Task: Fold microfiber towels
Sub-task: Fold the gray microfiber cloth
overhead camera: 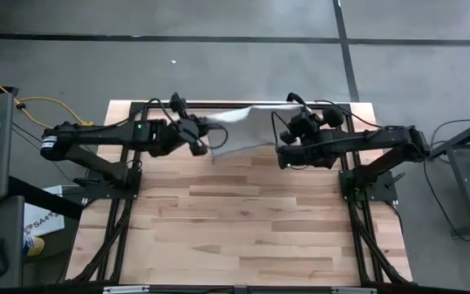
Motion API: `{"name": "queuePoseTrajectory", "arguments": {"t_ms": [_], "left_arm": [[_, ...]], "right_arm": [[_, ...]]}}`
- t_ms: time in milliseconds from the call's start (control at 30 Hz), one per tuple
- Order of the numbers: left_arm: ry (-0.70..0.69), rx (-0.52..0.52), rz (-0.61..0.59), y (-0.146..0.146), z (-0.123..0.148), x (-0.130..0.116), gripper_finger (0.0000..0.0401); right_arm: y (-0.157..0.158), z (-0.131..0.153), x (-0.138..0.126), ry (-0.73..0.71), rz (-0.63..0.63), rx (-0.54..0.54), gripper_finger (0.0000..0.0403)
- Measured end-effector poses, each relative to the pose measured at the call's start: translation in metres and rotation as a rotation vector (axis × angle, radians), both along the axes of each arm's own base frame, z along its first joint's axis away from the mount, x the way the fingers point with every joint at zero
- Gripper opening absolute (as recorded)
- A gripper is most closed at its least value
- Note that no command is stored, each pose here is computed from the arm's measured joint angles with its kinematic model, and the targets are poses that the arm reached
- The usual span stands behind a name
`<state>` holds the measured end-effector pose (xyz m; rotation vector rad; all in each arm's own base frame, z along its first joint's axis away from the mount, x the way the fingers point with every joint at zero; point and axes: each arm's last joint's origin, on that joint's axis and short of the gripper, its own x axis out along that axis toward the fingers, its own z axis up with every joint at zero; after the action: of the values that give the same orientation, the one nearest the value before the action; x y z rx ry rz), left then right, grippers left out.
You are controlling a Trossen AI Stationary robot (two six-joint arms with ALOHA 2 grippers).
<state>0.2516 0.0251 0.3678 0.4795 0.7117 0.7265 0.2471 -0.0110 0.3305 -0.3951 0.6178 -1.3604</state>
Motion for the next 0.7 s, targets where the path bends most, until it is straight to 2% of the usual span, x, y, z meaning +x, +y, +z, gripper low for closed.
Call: {"name": "queuePoseTrajectory", "arguments": {"t_ms": [133, 233, 467, 700], "left_arm": [[0.019, -0.036, -0.074, -0.021, -0.004, 0.000, 0.0000], [0.016, -0.031, -0.107, -0.034, -0.005, -0.001, 0.0000], [0.008, 0.037, -0.065, -0.041, -0.001, -0.007, 0.0000], [0.050, 0.123, 0.005, -0.038, 0.000, -0.012, 0.0000]], "right_arm": [[0.016, -0.002, 0.000, 0.008, 0.073, 0.075, 0.0003], [0.028, -0.002, 0.000, 0.010, 0.120, 0.083, 0.0003], [0.039, -0.001, -0.001, 0.001, 0.163, 0.051, 0.0003], [0.023, -0.001, 0.000, 0.019, 0.100, 0.024, 0.0003]]}}
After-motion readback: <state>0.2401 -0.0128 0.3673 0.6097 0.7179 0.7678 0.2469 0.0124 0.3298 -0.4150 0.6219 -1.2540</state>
